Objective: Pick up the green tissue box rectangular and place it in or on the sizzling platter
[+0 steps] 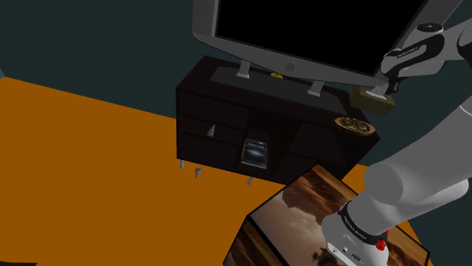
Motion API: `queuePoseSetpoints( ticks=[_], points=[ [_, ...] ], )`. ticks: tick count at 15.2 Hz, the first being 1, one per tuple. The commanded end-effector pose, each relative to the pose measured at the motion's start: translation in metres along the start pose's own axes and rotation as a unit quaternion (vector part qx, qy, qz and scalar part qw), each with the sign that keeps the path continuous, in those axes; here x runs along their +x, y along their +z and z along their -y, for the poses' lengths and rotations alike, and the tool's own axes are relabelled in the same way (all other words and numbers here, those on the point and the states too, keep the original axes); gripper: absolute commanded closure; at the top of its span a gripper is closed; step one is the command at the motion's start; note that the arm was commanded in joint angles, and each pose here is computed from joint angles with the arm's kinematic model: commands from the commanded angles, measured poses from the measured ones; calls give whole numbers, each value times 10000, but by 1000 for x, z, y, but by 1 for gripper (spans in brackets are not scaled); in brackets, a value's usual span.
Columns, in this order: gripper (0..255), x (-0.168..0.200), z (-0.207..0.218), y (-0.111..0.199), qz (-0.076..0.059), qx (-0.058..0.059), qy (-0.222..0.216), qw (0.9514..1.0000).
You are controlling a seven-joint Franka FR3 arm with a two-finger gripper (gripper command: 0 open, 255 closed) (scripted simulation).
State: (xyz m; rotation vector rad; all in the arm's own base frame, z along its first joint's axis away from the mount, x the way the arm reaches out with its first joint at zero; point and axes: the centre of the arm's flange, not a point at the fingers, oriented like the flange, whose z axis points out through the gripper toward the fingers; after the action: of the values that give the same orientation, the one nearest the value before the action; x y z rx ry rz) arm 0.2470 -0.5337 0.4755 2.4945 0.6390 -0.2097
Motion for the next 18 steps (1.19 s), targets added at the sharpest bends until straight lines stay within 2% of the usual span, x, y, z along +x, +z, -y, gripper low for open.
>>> queuePoseSetpoints(
  ticks=[1, 13, 18],
  points=[
    [255, 2, 5, 9, -1, -4, 1, 10000],
    [255, 20, 34, 61, -1, -4, 1, 10000],
    [255, 20, 34, 61, -1, -4, 1, 10000]
  ],
)
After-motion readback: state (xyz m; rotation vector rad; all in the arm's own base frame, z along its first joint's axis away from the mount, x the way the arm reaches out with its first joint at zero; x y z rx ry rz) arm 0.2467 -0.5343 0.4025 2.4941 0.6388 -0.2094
